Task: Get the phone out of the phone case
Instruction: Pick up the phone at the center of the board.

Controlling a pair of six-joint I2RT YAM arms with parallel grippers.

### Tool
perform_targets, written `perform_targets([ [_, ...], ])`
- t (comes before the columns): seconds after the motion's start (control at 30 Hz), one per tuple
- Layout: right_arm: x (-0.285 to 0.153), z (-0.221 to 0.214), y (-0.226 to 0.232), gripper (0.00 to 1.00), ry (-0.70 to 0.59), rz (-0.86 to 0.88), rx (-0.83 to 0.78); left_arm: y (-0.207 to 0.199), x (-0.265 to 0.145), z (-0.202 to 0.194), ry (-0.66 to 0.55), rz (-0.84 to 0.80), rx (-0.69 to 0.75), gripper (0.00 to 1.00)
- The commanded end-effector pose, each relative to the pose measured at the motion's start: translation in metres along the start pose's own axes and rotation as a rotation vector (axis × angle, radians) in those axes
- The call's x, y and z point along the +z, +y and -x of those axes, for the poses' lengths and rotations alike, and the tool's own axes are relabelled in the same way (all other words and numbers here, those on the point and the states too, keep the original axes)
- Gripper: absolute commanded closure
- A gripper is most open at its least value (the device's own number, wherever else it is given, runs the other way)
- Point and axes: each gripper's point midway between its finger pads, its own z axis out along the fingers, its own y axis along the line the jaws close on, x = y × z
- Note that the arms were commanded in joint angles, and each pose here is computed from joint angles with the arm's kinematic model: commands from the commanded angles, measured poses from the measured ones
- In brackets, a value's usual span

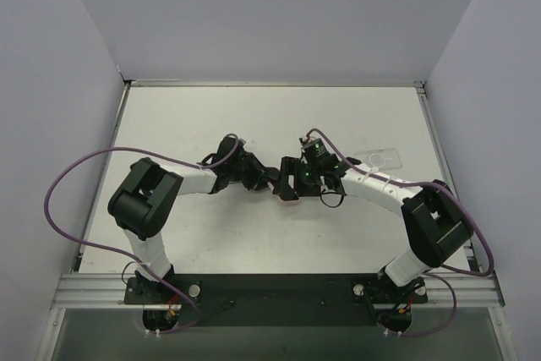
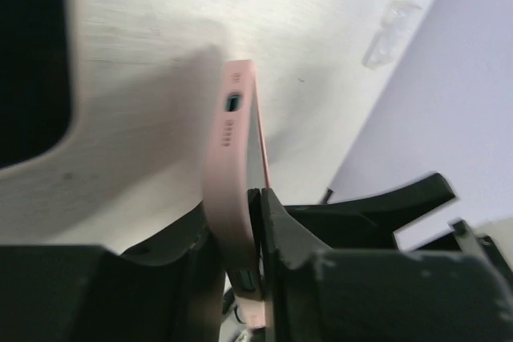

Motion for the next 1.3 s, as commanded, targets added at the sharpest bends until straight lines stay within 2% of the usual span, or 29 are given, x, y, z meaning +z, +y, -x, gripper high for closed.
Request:
perform_targets([
  [0.0, -0.014, 0.005, 0.008, 1.00, -0.039, 0.034, -0.003, -0.032, 0.001, 0.012, -0.041, -0.075, 0.017, 0.82],
  [0.07, -0.017, -0.001, 0.005, 1.00, -0.014, 0.018, 0.005, -0.037, 0.001, 0.012, -0.036, -0.083, 0.031, 1.00],
  [0.13, -0.021, 0.002, 0.005, 0.98, -0.015, 0.013, 0.007, -0.043, 0.000, 0.011, -0.024, -0.097, 0.044, 1.00],
  [0.17, -0.024, -0.002, 0.002, 0.83, 0.003, -0.002, 0.008, -0.047, -0.002, 0.010, -0.022, -0.108, 0.058, 1.00],
  [0.27, -0.041, 0.009, -0.001, 0.56, -0.031, -0.038, 0.018, -0.067, -0.013, 0.009, -0.018, -0.163, 0.122, 1.00],
  [0.33, -0.058, 0.021, -0.002, 0.55, -0.090, -0.034, 0.022, -0.080, -0.022, 0.007, 0.001, -0.203, 0.167, 1.00],
  [0.37, -0.066, 0.022, 0.000, 0.51, -0.090, -0.019, 0.030, -0.087, -0.024, 0.007, 0.003, -0.224, 0.208, 1.00],
  [0.53, -0.108, 0.032, 0.017, 0.50, -0.106, 0.153, 0.040, -0.120, -0.046, 0.005, 0.054, -0.350, 0.299, 1.00],
  [0.6, -0.120, 0.036, 0.018, 0.38, -0.149, 0.166, 0.025, -0.133, -0.056, 0.004, 0.068, -0.412, 0.329, 1.00],
  [0.63, -0.131, 0.038, 0.021, 0.17, -0.190, 0.175, 0.016, -0.141, -0.063, 0.003, 0.068, -0.440, 0.338, 1.00],
  [0.67, -0.138, 0.040, 0.024, 0.04, -0.213, 0.185, 0.008, -0.144, -0.066, 0.004, 0.065, -0.454, 0.342, 1.00],
  [0.8, -0.158, 0.046, 0.030, 0.04, -0.294, 0.212, 0.024, -0.168, -0.087, 0.004, 0.051, -0.563, 0.366, 1.00],
  [0.83, -0.165, 0.051, 0.034, 0.06, -0.327, 0.233, 0.046, -0.171, -0.093, 0.003, 0.059, -0.589, 0.323, 1.00],
  [0.87, -0.162, 0.048, 0.033, 0.07, -0.322, 0.247, 0.066, -0.183, -0.103, 0.003, 0.047, -0.664, 0.344, 1.00],
  [0.9, -0.165, 0.050, 0.034, 0.09, -0.342, 0.270, 0.083, -0.182, -0.107, 0.002, 0.067, -0.684, 0.286, 1.00],
  [0.93, -0.169, 0.058, 0.041, 0.15, -0.377, 0.318, 0.126, -0.185, -0.112, 0.002, 0.068, -0.717, 0.271, 1.00],
  [0.97, -0.162, 0.052, 0.039, 0.18, -0.360, 0.343, 0.155, -0.196, -0.125, 0.002, 0.051, -0.799, 0.298, 1.00],
  [1.03, -0.171, 0.067, 0.046, 0.23, -0.433, 0.421, 0.186, -0.197, -0.130, 0.001, 0.077, -0.833, 0.245, 1.00],
  [1.1, -0.168, 0.066, 0.047, 0.24, -0.431, 0.469, 0.245, -0.202, -0.138, -0.001, 0.080, -0.869, 0.257, 1.00],
  [1.13, -0.173, 0.074, 0.052, 0.25, -0.466, 0.508, 0.237, -0.203, -0.139, -0.001, 0.079, -0.871, 0.258, 1.00],
  [1.27, -0.173, 0.077, 0.058, 0.32, -0.468, 0.570, 0.248, -0.207, -0.145, -0.003, 0.069, -0.874, 0.273, 1.00],
])
